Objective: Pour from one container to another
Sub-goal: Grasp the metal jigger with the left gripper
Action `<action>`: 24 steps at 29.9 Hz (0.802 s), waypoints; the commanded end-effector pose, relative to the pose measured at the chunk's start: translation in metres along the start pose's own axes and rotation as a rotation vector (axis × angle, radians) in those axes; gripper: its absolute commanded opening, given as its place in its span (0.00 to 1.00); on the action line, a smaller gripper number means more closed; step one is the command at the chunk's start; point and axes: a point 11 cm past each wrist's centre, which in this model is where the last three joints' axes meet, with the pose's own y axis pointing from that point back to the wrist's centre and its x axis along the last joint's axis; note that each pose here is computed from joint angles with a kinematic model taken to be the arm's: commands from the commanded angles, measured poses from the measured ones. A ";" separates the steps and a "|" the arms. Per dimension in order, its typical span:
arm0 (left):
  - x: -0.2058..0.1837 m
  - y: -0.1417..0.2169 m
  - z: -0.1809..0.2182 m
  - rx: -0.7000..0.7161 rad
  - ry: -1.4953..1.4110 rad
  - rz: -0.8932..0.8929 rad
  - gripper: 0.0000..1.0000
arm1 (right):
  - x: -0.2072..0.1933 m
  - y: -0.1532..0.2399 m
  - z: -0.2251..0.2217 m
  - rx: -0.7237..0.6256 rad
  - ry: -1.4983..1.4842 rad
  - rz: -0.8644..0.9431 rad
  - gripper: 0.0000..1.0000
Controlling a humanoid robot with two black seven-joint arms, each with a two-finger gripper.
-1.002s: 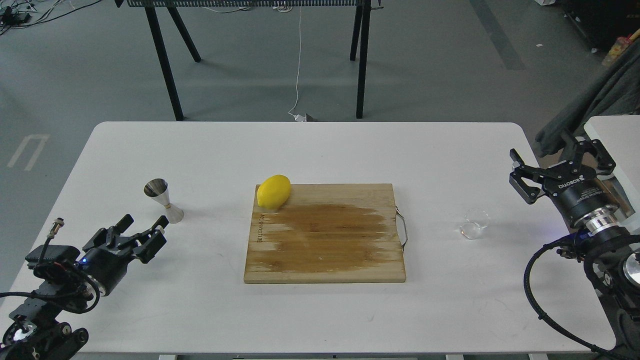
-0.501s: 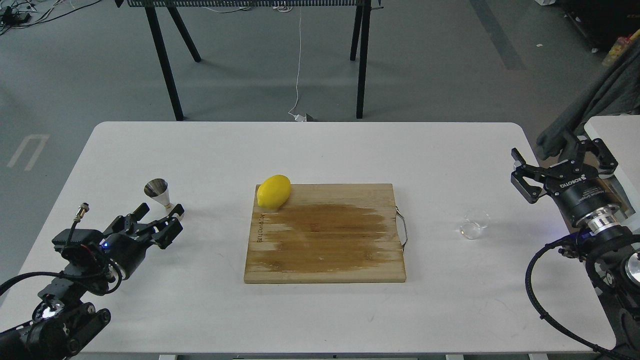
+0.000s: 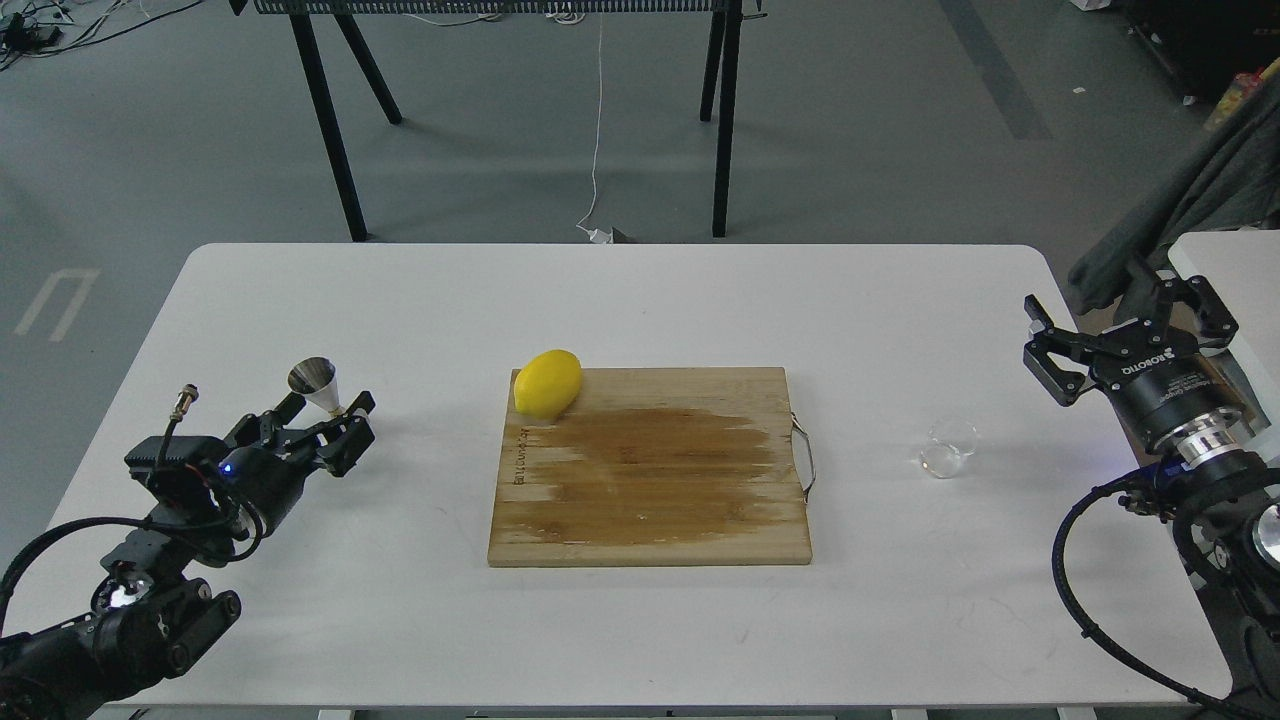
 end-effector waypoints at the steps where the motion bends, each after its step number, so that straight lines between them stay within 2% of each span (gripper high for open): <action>1: -0.001 -0.005 0.004 0.003 0.004 0.001 0.92 | 0.000 0.000 -0.001 0.002 0.001 0.000 0.99; 5: -0.001 -0.008 0.003 0.017 0.001 -0.001 0.83 | -0.001 0.000 -0.002 0.006 0.001 -0.002 0.99; 9: -0.003 -0.008 -0.004 0.044 -0.009 -0.012 0.65 | 0.000 0.001 -0.002 0.006 0.000 0.001 0.99; 12: -0.003 -0.008 -0.005 0.049 -0.011 -0.014 0.57 | 0.001 0.001 -0.002 0.007 0.000 0.003 0.99; 19: -0.007 -0.005 -0.010 0.072 -0.012 -0.025 0.13 | 0.001 0.001 -0.002 0.007 -0.001 0.002 0.99; 21: -0.006 -0.006 -0.010 0.072 -0.011 -0.023 0.08 | 0.001 0.001 -0.002 0.007 -0.001 0.002 0.99; 24: -0.006 -0.006 -0.010 0.075 -0.004 -0.018 0.07 | 0.001 0.001 -0.002 0.007 -0.001 0.004 0.99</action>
